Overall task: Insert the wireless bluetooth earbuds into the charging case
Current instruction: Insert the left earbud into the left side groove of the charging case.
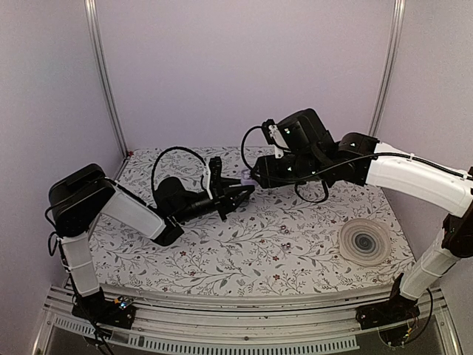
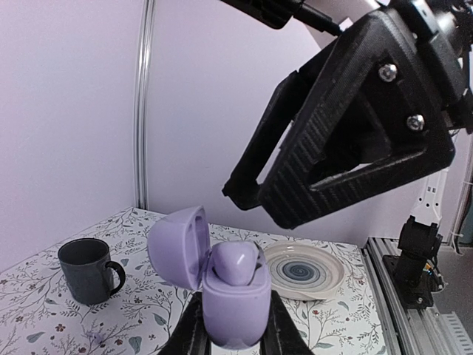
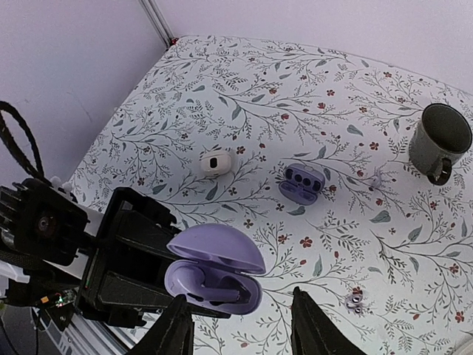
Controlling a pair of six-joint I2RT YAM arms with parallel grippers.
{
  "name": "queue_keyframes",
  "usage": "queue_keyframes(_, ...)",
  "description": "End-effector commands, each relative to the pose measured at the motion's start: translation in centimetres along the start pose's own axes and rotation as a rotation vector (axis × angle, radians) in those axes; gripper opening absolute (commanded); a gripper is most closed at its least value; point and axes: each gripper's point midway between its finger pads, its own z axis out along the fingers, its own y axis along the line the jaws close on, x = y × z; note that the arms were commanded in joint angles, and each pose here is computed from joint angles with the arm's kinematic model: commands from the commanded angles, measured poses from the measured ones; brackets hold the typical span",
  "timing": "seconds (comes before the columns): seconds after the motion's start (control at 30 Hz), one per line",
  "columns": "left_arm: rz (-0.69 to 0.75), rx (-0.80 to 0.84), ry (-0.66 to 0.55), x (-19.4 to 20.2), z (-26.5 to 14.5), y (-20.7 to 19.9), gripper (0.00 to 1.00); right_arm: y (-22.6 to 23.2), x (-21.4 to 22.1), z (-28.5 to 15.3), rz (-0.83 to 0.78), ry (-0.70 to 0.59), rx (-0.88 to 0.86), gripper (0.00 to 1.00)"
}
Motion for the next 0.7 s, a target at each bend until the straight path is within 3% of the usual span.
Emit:
queue_keyframes(0.0,0.011,0.013,-0.042,-1.8,-0.1,-0.7,0.00,-1.3,0.0,-0.1,0.060,0.001,0.015,0.46)
queue_keyframes(0.67,0.035,0.029,-0.039,-2.1,0.2,-1.3,0.00,-1.3,1.0,1.3,0.063,0.051,0.011,0.46)
